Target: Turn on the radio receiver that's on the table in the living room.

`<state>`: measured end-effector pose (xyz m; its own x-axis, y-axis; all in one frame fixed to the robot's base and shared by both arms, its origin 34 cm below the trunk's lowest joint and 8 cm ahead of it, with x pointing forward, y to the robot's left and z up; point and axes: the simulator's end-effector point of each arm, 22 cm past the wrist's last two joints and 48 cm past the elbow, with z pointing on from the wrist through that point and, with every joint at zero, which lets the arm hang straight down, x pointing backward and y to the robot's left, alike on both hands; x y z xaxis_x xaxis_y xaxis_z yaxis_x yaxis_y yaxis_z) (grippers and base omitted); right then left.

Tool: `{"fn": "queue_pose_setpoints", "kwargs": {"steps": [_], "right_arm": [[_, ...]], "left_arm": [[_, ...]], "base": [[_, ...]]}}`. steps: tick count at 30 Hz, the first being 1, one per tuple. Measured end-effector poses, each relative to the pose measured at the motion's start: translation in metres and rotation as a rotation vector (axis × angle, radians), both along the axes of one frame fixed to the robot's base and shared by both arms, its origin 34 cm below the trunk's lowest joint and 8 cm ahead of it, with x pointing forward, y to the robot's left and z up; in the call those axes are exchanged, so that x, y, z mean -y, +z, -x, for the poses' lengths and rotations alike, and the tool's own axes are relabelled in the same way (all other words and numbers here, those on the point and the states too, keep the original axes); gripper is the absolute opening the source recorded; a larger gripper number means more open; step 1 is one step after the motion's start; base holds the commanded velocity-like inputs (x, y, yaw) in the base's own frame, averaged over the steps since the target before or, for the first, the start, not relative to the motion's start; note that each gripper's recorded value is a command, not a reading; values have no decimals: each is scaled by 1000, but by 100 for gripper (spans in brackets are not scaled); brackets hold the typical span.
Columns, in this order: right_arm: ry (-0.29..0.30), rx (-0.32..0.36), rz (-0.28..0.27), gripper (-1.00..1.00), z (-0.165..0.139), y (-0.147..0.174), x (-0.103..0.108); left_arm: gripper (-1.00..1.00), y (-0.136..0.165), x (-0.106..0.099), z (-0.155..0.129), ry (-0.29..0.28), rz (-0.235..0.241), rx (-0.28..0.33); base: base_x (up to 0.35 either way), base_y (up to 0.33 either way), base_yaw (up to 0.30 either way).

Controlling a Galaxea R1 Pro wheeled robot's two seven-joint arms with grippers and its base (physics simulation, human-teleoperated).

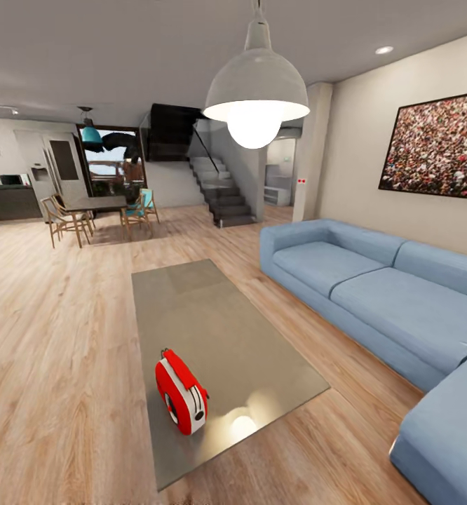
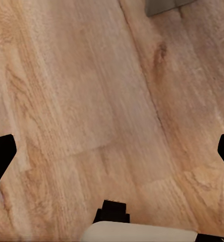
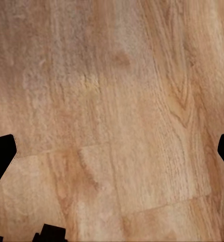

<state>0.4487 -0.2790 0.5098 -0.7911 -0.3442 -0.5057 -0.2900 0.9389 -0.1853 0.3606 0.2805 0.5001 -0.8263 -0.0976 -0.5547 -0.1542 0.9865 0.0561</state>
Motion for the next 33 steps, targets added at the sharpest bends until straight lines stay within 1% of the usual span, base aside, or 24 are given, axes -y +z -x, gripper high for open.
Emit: {"fn": "queue_pose_setpoints", "kwargs": {"steps": [12,26,33], "right_arm": [[0,0,0,100,0,0,0],[0,-2,0,100,1,0,0],[0,-2,0,100,1,-1,0]], "left_arm": [[100,0,0,0,0,0,0],[100,0,-4,0,4,-4,0],[100,0,-5,0,7,-4,0]], "base": [[15,-16,298],[228,-206,298],[51,-40,298]]}}
